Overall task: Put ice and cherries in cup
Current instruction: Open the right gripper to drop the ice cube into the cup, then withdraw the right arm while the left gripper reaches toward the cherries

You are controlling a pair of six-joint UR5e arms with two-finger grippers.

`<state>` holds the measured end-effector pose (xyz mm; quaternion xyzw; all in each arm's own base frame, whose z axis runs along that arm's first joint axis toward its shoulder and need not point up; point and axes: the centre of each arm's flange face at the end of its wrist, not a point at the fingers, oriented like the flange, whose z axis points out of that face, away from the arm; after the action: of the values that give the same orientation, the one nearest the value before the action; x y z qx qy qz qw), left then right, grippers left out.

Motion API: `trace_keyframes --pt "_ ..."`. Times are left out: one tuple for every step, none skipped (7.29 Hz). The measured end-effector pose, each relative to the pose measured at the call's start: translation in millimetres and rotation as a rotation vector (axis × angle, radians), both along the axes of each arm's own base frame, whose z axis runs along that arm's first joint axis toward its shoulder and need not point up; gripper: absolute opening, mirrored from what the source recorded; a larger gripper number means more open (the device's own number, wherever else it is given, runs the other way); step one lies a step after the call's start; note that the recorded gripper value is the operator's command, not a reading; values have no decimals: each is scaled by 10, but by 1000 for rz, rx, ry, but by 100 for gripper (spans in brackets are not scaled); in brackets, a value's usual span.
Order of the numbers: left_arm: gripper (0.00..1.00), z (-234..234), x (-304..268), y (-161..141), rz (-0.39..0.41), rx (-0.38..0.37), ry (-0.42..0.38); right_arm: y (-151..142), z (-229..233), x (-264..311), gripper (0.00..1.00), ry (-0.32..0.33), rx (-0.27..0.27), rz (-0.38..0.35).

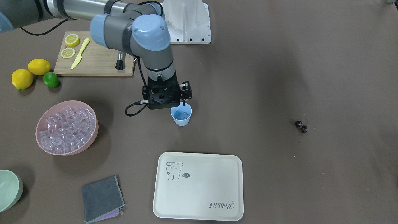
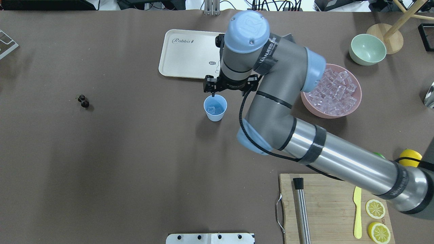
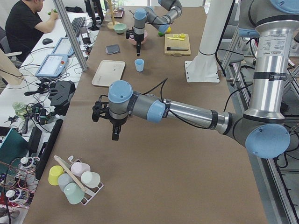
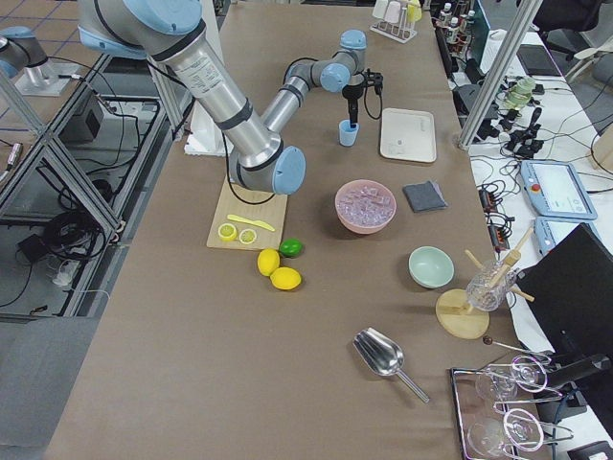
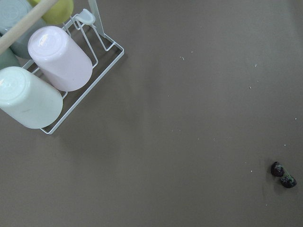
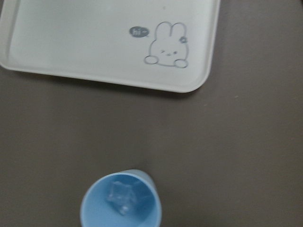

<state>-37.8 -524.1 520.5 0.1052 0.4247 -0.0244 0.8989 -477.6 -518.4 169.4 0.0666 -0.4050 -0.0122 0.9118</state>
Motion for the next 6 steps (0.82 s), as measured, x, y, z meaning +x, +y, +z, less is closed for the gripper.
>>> trace_keyframes --pt "98 -171 392 -138 46 3 7 -159 291 586 99 10 29 -36" --pt "98 -409 925 -285 80 -18 17 -380 673 1256 99 16 44 -66" --pt "98 -622 1549 -393 109 -33 -4 -610 1182 2032 99 29 70 -100" --pt "98 -744 2178 -429 126 -32 -39 -769 1733 2838 99 44 97 -128" --pt "98 -714 2702 -449 137 -27 -53 -817 2239 3592 99 57 109 -130" --pt "98 -518 3070 -535 144 -21 -50 -762 2667 4262 99 71 121 -125"
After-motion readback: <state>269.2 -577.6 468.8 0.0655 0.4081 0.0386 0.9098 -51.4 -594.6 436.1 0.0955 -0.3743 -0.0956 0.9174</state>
